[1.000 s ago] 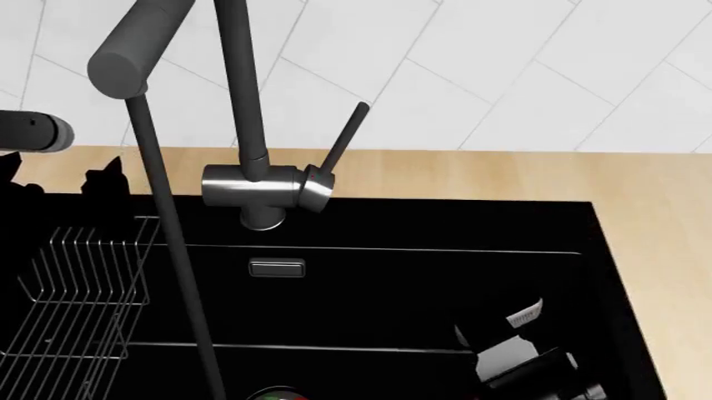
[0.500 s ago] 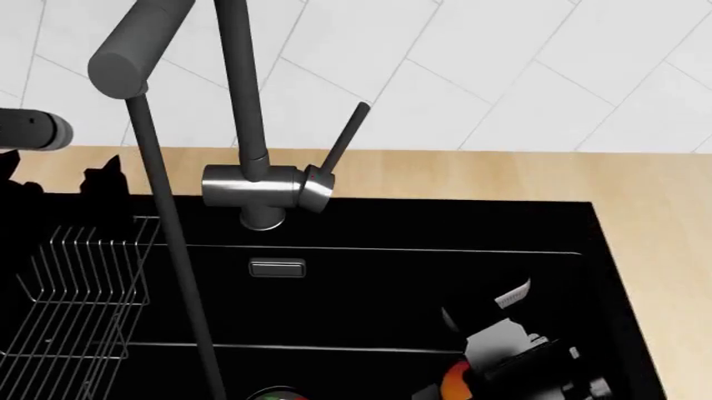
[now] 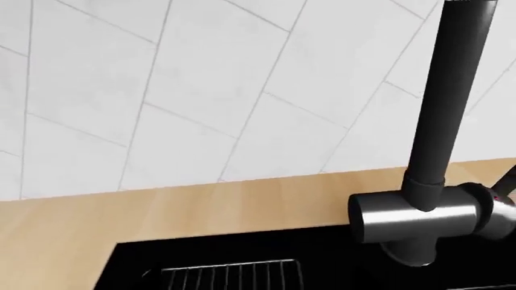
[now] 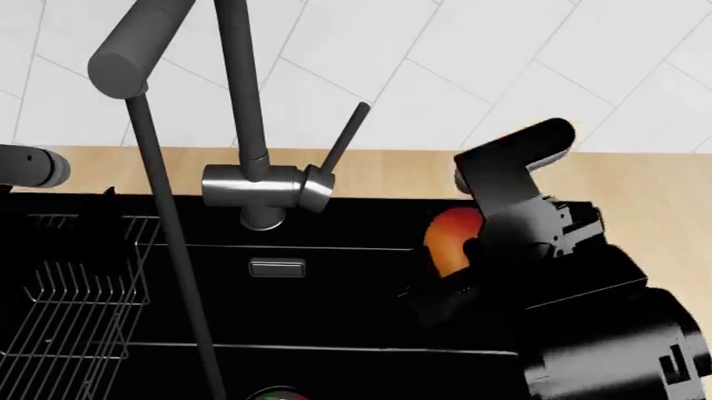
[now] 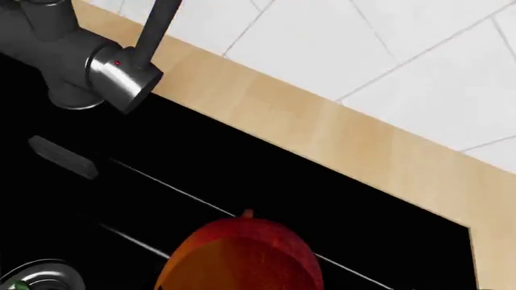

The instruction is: Pick the eggplants and mangos from the sink and place them in one bowl. Place the bell pepper in the other bowl. Then turn off the sink faucet.

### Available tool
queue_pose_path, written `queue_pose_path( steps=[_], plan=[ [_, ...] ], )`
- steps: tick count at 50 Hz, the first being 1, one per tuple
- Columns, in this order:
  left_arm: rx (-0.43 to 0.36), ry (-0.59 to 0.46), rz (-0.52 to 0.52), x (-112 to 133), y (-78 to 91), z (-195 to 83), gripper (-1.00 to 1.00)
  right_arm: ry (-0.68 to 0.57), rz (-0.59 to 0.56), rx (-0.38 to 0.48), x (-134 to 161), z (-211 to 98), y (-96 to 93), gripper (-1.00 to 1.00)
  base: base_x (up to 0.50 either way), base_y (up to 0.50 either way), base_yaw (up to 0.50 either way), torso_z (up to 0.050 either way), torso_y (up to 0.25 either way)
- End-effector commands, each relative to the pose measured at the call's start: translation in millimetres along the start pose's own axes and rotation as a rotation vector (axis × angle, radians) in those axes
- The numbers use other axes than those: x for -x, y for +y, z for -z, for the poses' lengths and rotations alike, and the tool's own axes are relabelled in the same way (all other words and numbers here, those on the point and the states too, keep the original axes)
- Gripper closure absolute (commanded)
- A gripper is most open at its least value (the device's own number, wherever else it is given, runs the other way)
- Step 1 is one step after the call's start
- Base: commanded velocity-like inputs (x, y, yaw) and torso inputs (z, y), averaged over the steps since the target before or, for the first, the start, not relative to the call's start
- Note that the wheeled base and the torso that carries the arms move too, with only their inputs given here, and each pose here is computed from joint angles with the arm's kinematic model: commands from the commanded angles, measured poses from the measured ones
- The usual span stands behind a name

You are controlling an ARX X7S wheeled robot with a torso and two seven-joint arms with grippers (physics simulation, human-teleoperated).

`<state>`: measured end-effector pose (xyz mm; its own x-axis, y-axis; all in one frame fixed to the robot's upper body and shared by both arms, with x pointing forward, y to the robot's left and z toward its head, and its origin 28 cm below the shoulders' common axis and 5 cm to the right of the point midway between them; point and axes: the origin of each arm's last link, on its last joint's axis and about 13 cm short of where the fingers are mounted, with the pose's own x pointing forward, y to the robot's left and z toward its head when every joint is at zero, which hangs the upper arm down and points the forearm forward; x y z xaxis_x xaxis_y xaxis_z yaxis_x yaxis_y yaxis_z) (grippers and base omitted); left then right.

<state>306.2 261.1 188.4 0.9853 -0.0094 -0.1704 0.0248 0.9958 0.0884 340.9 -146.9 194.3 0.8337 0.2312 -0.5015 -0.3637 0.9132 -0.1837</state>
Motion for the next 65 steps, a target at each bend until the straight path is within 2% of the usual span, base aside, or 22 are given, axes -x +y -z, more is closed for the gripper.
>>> queue_pose_path(
  steps=[1,5,6,8,11,12,14,17,21,24,26,27,30,34,36,38,41,45,49,53,58,65],
  plan=[
    [-0.035,0.019,0.153,41,-11.3,7,-1.00,-0.237,0.130,-0.043,36,-33,-16.2,1.00,0.00,0.00,0.00,0.000,0.000],
    [-0.015,0.064,0.229,52,-20.7,-6,-1.00,-0.236,0.127,-0.041,36,-34,-15.4,1.00,0.00,0.00,0.00,0.000,0.000],
    [-0.044,0.067,0.230,52,-22.9,-10,-1.00,-0.238,0.124,-0.043,37,-33,-15.1,1.00,0.00,0.00,0.00,0.000,0.000],
    [-0.040,0.100,0.270,54,-34.0,-13,-1.00,-0.234,0.122,-0.041,38,-32,-14.9,1.00,0.00,0.00,0.00,0.000,0.000],
    [-0.075,0.127,0.351,66,-36.1,-13,-1.00,-0.232,0.130,-0.046,39,-32,-16.0,1.00,0.00,0.00,0.00,0.000,0.000],
    [-0.035,0.157,0.340,64,-40.0,-15,-1.00,-0.238,0.133,-0.049,40,-34,-16.7,1.00,0.00,0.00,0.00,0.000,0.000],
    [-0.045,0.175,0.426,71,-49.0,-20,-1.00,-0.237,0.129,-0.042,41,-34,-15.9,1.00,0.00,0.00,0.00,0.000,0.000],
    [-0.052,0.191,0.461,73,-52.3,-25,-1.00,-0.233,0.128,-0.043,39,-32,-14.9,1.00,0.00,0.00,0.00,0.000,0.000],
    [-0.090,0.247,0.481,62,-65.3,-26,-1.00,-0.235,0.125,-0.036,40,-33,-14.7,1.00,0.00,0.00,0.00,0.000,0.000],
    [-0.082,0.309,0.518,53,-70.2,-30,-1.00,-0.235,0.122,-0.026,40,-35,-13.9,1.00,0.00,0.00,0.00,0.000,0.000],
    [-0.032,0.378,0.507,51,-75.1,-33,-1.00,-0.228,0.119,-0.025,38,-32,-13.2,1.00,0.00,0.00,0.00,0.000,0.000],
    [-0.014,0.406,0.547,53,-77.3,-34,-1.00,-0.224,0.117,-0.026,37,-30,-13.0,1.00,0.00,0.00,0.00,0.000,0.000],
    [-0.038,0.439,0.549,52,-86.9,-28,-1.00,-0.206,0.106,-0.026,33,-23,-11.3,1.00,0.00,0.00,0.00,0.000,0.000],
    [-0.006,0.532,0.543,45,-92.2,-22,-1.00,-0.195,0.104,-0.020,35,-22,-11.5,1.00,0.00,0.00,0.00,0.000,0.000],
    [0.049,0.597,0.517,36,-94.1,-22,-1.00,-0.193,0.105,-0.009,38,-26,-11.5,1.00,0.00,0.00,0.00,0.000,0.000],
    [0.093,0.618,0.513,32,-96.4,-20,-1.00,-0.190,0.102,-0.009,38,-24,-10.6,1.00,0.00,0.00,0.00,0.000,0.000],
    [0.116,0.656,0.504,30,-99.2,-8,-1.00,-0.177,0.099,-0.007,36,-19,-10.4,1.00,0.00,0.00,0.00,0.000,0.000],
    [0.101,0.751,0.472,28,-103.0,16,-1.00,-0.173,0.096,0.000,36,-17,-10.7,1.00,0.00,0.00,0.00,0.000,0.000],
    [0.136,0.761,0.465,27,-105.6,20,-1.00,-0.170,0.095,0.007,37,-16,-11.1,1.00,0.00,0.00,0.00,0.000,0.000],
    [0.221,0.787,0.417,26,-106.7,27,-1.00,-0.157,0.095,0.010,37,-12,-11.0,1.00,0.00,0.00,0.00,0.000,0.000],
    [0.205,0.842,0.420,30,-114.8,50,-1.00,-0.151,0.090,0.011,35,-11,-10.5,1.00,0.00,0.00,0.00,0.000,0.000],
    [0.197,0.882,0.405,27,-117.3,60,-1.00,-0.146,0.088,0.009,35,-10,-10.6,1.00,0.00,0.00,0.00,0.000,0.000]
  ],
)
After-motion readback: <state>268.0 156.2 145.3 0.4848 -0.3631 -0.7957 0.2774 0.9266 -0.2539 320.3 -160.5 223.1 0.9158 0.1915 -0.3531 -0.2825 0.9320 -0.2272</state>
